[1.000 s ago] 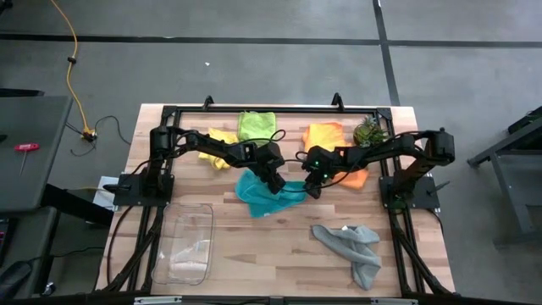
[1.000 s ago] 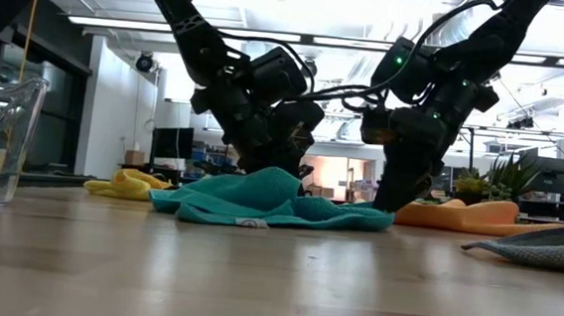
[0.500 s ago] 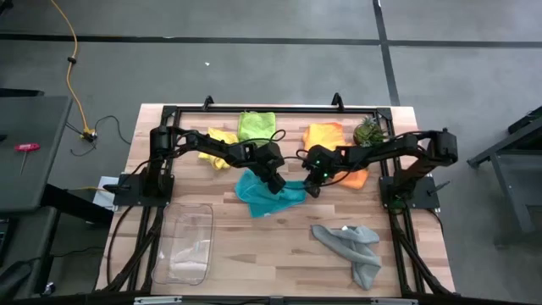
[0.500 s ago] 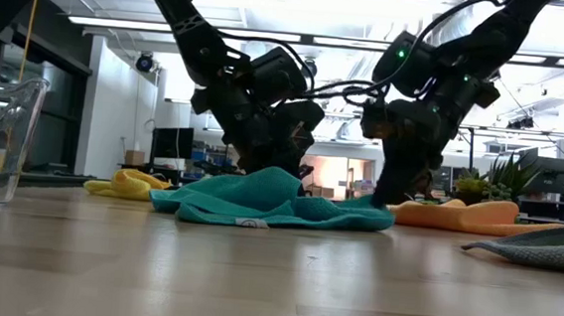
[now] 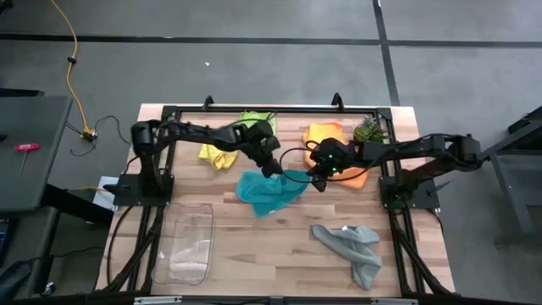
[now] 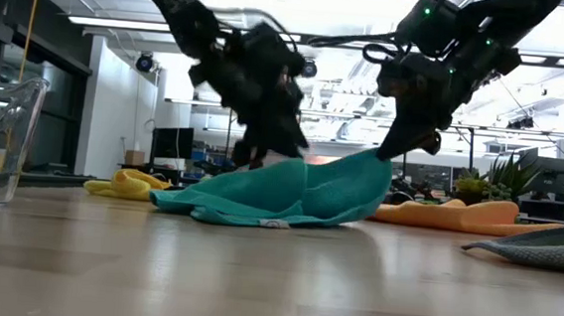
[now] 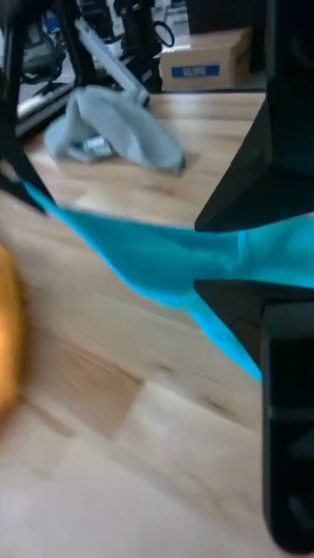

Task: Fold microfiber towels
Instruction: Fold the blue microfiber towel

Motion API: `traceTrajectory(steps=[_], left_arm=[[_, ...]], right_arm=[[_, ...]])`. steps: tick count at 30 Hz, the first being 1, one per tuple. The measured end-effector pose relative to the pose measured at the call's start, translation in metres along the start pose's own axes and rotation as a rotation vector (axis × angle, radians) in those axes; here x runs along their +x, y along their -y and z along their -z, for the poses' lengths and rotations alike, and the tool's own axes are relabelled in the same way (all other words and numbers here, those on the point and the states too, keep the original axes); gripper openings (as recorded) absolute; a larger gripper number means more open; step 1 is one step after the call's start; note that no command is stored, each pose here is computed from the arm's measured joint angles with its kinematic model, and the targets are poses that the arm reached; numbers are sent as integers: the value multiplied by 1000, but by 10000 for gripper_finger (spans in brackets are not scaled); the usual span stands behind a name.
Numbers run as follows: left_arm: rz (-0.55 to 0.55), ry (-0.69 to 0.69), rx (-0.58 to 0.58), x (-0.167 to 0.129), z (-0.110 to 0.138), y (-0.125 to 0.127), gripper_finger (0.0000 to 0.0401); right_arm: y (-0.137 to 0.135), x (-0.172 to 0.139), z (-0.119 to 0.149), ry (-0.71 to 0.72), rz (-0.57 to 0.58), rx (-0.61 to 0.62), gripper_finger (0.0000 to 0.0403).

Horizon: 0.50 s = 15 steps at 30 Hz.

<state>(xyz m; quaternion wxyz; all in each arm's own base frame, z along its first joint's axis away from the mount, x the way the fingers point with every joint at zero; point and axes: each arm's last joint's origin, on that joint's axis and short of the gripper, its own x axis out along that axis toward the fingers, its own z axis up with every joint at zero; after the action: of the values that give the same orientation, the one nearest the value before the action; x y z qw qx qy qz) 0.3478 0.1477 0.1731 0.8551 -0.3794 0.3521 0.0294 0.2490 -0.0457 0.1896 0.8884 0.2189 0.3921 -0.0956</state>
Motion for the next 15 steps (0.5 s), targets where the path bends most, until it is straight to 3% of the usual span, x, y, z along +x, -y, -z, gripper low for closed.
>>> traceTrajectory(steps=[4,8,11,15], left_arm=[[-13,50,103,-32,-5,22,124],[-81,50,261,-54,4,52,148],[-151,45,429,-52,16,76,154],[-194,36,626,-28,34,103,153]], right_arm=[[-1,-6,-2,24,1,14,0],[5,-7,-4,37,33,113,0],[10,-3,-4,29,47,165,0],[14,1,-3,15,54,217,0]])
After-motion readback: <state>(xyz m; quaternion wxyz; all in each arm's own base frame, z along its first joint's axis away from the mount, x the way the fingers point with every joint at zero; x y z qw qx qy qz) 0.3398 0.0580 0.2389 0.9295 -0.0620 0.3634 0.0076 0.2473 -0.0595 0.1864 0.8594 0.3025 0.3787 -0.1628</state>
